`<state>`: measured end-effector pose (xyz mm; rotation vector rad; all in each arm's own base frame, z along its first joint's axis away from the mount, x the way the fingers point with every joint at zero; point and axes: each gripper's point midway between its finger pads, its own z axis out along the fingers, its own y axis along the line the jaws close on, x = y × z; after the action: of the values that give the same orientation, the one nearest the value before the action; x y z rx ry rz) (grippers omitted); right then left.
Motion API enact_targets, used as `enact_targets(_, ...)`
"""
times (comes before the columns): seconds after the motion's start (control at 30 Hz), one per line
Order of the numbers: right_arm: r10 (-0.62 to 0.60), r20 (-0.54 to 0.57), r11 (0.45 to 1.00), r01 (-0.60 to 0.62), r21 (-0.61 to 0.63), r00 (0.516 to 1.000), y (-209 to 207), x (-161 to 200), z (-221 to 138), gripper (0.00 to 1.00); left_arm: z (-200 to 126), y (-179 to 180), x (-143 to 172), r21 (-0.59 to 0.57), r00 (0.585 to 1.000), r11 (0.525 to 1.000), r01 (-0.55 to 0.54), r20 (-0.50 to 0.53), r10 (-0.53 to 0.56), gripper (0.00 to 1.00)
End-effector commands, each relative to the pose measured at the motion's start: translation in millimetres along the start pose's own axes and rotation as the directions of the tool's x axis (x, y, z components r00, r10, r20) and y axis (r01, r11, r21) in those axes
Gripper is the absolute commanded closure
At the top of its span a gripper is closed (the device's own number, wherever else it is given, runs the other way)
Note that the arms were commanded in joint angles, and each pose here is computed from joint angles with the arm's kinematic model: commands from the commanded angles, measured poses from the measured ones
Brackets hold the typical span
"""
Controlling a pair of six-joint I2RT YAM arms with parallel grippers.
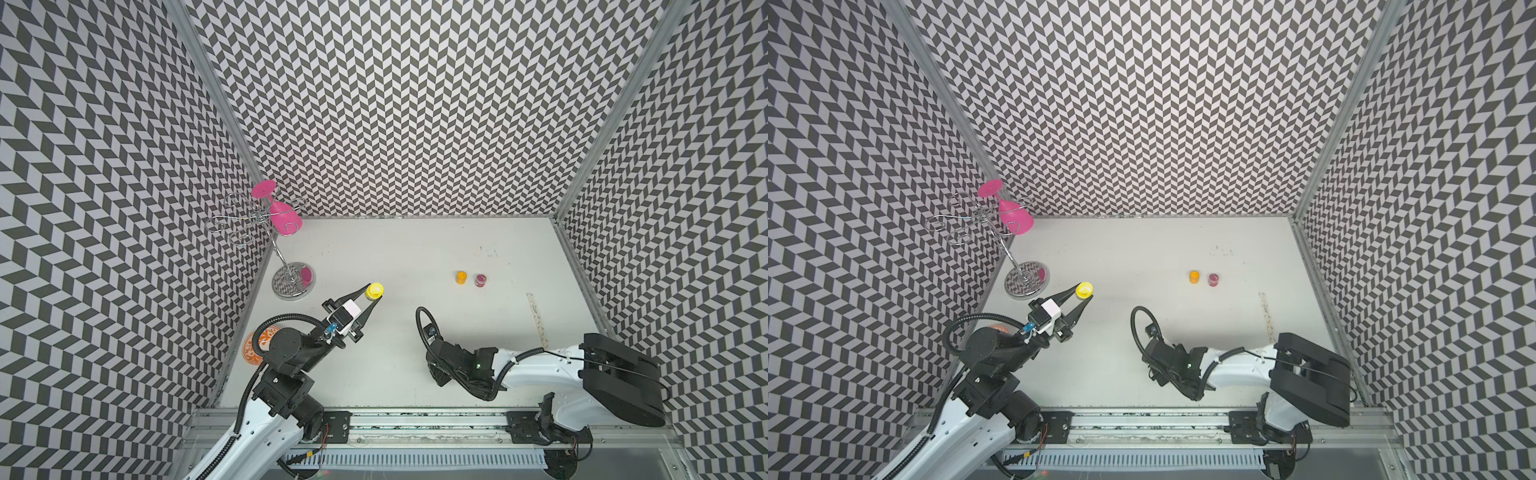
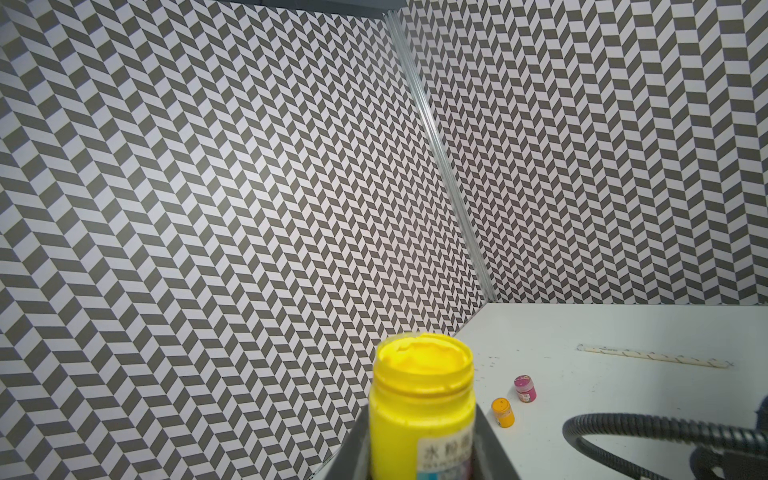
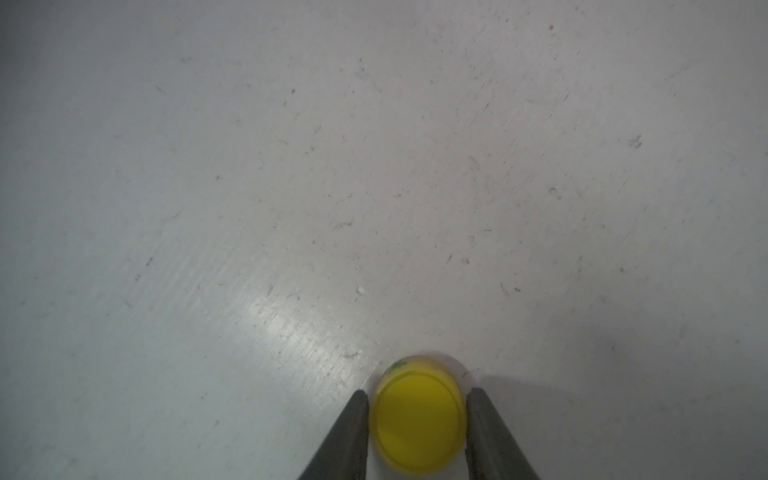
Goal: Close the paint jar lid
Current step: Pick up the lid from the center of the board.
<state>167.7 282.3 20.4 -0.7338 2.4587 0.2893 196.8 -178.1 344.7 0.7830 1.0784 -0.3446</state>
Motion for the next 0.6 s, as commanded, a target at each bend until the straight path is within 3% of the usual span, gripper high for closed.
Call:
enact_targets(0.0, 0.022, 0.054, 1.0, -0.021, -0.021, 0.998, 8, -15, -3, 0.63, -1, 2, 2, -0.015, 1.0, 1.0, -0.007, -0.001, 0.007, 0.7)
enact_targets(0.17, 0.025, 0.065, 1.0, -0.024, -0.019, 0.998, 7, -18, -6, 0.61, -1, 1, 3, -0.011, 1.0, 1.0, -0.004, -0.003, 0.004, 0.7)
enact_targets(0.57, 0.054, 0.11, 0.999, -0.053, -0.006, 0.992, 0, -28, -21, 0.72, 0, 1, 4, -0.007, 1.0, 1.0, -0.002, -0.006, 0.002, 0.7)
